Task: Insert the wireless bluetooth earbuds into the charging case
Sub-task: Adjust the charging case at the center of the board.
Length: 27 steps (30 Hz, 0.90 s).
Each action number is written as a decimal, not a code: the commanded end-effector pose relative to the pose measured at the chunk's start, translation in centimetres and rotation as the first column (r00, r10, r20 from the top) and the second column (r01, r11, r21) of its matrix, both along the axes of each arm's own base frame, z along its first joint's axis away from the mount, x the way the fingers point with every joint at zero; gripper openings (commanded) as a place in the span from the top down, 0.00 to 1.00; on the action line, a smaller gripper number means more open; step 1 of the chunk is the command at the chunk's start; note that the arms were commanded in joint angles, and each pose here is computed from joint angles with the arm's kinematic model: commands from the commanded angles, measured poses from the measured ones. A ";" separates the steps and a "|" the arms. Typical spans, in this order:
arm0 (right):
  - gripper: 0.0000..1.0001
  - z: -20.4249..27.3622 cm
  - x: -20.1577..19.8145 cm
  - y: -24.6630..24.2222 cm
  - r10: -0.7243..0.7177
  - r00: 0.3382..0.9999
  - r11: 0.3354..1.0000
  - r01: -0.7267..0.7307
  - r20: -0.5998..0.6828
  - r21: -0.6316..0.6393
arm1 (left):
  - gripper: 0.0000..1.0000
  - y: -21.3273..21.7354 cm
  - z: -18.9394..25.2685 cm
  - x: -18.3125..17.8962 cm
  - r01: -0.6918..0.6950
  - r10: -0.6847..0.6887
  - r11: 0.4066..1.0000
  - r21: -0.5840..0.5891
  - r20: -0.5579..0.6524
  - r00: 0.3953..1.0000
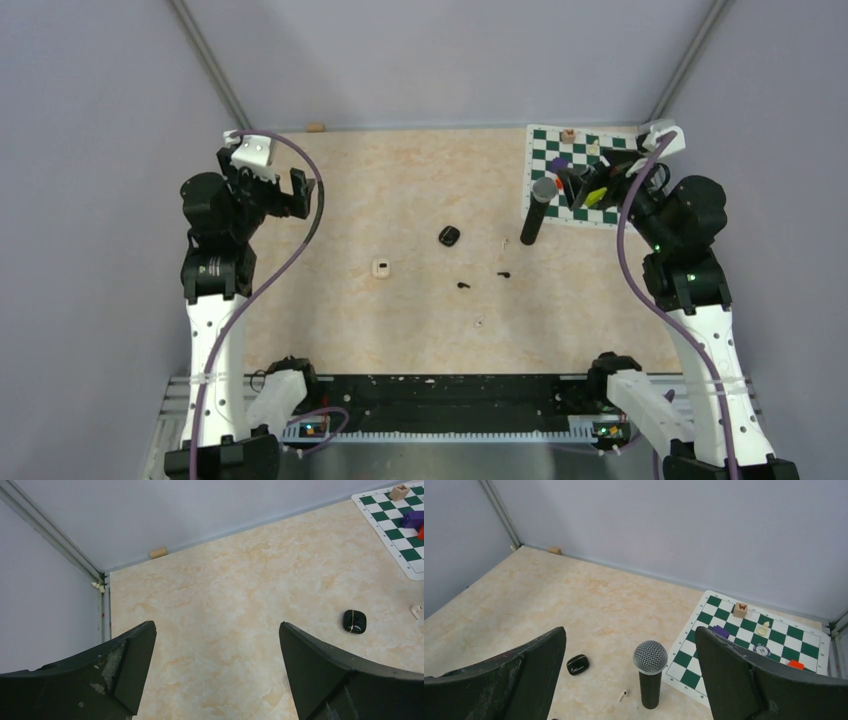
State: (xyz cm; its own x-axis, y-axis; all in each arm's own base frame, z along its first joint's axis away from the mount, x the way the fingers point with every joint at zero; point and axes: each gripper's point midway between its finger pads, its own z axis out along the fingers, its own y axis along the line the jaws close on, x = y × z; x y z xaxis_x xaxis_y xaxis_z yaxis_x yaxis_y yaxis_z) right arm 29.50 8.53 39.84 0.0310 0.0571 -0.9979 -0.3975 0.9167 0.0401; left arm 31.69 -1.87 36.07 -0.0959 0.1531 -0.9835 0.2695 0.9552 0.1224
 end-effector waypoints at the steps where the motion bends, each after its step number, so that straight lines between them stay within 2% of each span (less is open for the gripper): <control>1: 0.01 1.7 -0.9 1.5 0.110 0.992 0.993 -0.107 0.069 -0.045 | 0.01 -0.2 0.3 0.1 0.018 -0.018 1.000 -0.004 0.016 1.000; 3: 0.01 0.7 -1.3 2.4 0.191 0.978 0.975 -0.180 0.080 -0.128 | 0.01 -0.1 0.3 0.2 0.014 -0.014 1.000 0.000 0.016 1.000; 8: 0.01 -0.4 -1.5 3.3 0.253 0.965 0.957 -0.239 0.071 -0.164 | 0.01 0.4 0.2 1.0 -0.008 0.008 1.000 0.021 0.022 1.000; 11: 0.01 -0.8 -1.9 3.7 0.293 0.954 0.942 -0.276 0.066 -0.193 | 0.01 0.2 0.0 1.0 0.028 -0.029 0.997 0.072 0.009 1.000; 14: 0.01 -1.6 -3.2 5.0 0.401 0.915 0.895 -0.380 0.049 -0.235 | 0.01 -0.4 -1.1 0.2 0.091 -0.089 0.987 0.130 -0.020 0.996; 18: 0.01 -2.4 -4.9 6.2 0.505 0.863 0.835 -0.480 0.026 -0.271 | 0.01 -1.9 -3.7 -0.8 0.170 -0.164 0.982 0.087 -0.068 0.984; 22: 0.01 -2.9 -5.6 6.6 0.541 0.841 0.806 -0.514 0.014 -0.294 | 0.01 -3.8 -6.6 -2.0 0.301 -0.292 0.950 0.080 -0.111 0.950; 27: 0.01 -3.5 -5.6 6.6 0.546 0.838 0.791 -0.517 -0.004 -0.327 | 0.01 -3.4 -8.3 -2.2 0.295 -0.278 0.951 0.097 -0.155 0.948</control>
State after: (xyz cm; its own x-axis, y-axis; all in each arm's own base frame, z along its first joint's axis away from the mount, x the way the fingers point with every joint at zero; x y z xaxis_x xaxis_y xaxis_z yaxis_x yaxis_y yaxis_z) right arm 24.77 14.68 35.84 0.1094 -0.1820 -0.9772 -0.7946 0.5746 -0.1960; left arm 29.86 -4.77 27.91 -0.2048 0.2729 -0.9400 0.5110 0.8489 0.1351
